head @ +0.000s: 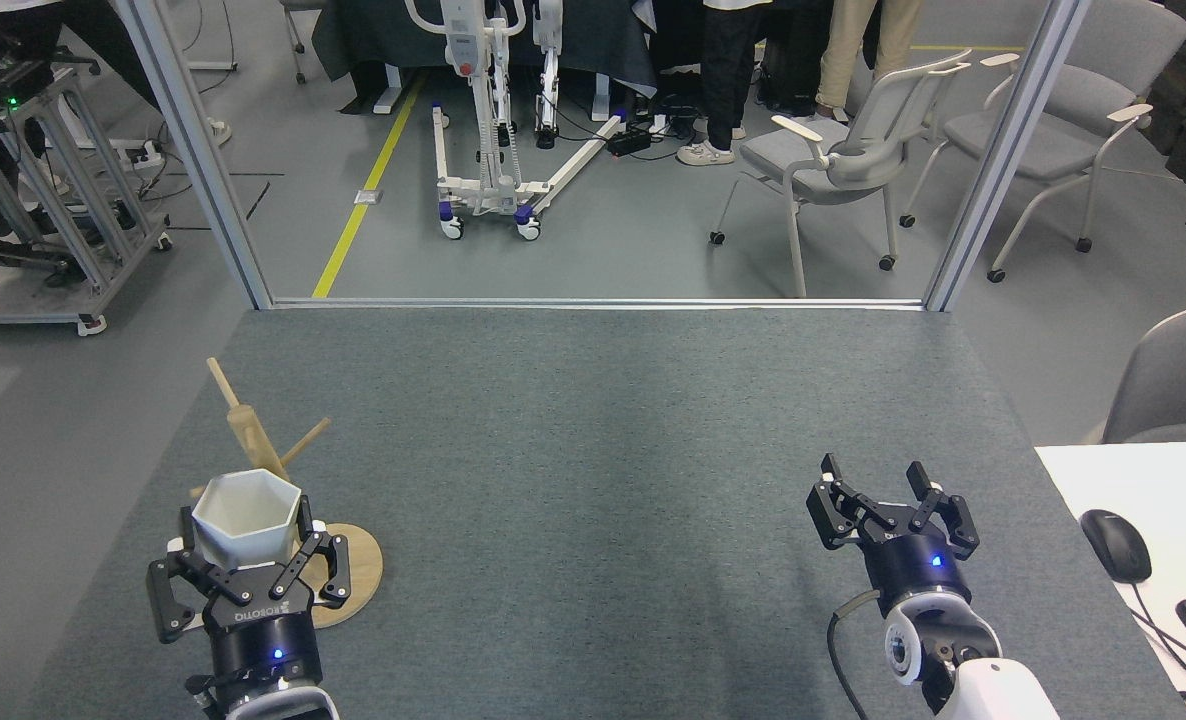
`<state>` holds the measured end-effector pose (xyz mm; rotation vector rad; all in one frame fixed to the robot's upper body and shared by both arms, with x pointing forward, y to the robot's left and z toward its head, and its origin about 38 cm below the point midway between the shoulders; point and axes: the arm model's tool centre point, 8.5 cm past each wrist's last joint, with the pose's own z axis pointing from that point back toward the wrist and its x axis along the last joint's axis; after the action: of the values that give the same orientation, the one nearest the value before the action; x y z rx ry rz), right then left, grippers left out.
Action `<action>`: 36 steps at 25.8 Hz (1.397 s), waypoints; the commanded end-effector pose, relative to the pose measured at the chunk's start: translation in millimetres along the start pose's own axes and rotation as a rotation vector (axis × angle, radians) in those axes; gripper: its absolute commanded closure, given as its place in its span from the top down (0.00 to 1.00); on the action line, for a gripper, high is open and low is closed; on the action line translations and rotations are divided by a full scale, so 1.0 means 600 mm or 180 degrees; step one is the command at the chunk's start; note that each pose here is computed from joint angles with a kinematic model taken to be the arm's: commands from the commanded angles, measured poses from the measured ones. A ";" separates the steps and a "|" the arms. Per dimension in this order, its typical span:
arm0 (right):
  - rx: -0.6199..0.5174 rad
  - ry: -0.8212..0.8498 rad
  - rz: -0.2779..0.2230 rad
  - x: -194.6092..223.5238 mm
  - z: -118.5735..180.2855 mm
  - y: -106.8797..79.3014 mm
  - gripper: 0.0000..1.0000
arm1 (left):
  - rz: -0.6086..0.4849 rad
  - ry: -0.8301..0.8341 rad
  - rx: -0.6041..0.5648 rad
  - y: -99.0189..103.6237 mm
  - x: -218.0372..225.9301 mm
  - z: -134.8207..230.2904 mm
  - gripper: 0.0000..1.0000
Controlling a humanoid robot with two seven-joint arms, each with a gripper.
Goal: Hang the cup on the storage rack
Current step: 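Tilt the cup and lower it onto a peg of the wooden stand, then open the left gripper and pull it back from the stand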
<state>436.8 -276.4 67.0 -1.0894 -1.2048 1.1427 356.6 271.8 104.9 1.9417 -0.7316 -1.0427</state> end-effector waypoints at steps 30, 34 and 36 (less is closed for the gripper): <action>0.0002 0.0080 0.0059 -0.024 0.000 0.000 1.00 | 0.0002 -0.0199 -0.0209 -0.027 0.027 0.018 1.00; 0.0007 0.0082 0.0060 -0.025 0.000 0.000 1.00 | 0.0029 -0.0197 -0.0245 -0.029 0.028 0.020 1.00; 0.0002 0.0080 0.0059 -0.024 0.000 0.000 1.00 | 0.0029 -0.0197 -0.0245 -0.029 0.028 0.020 1.00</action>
<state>436.5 -291.1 65.8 -1.1163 -1.1787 1.1385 356.8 263.4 80.1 1.8507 -0.7249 -1.1151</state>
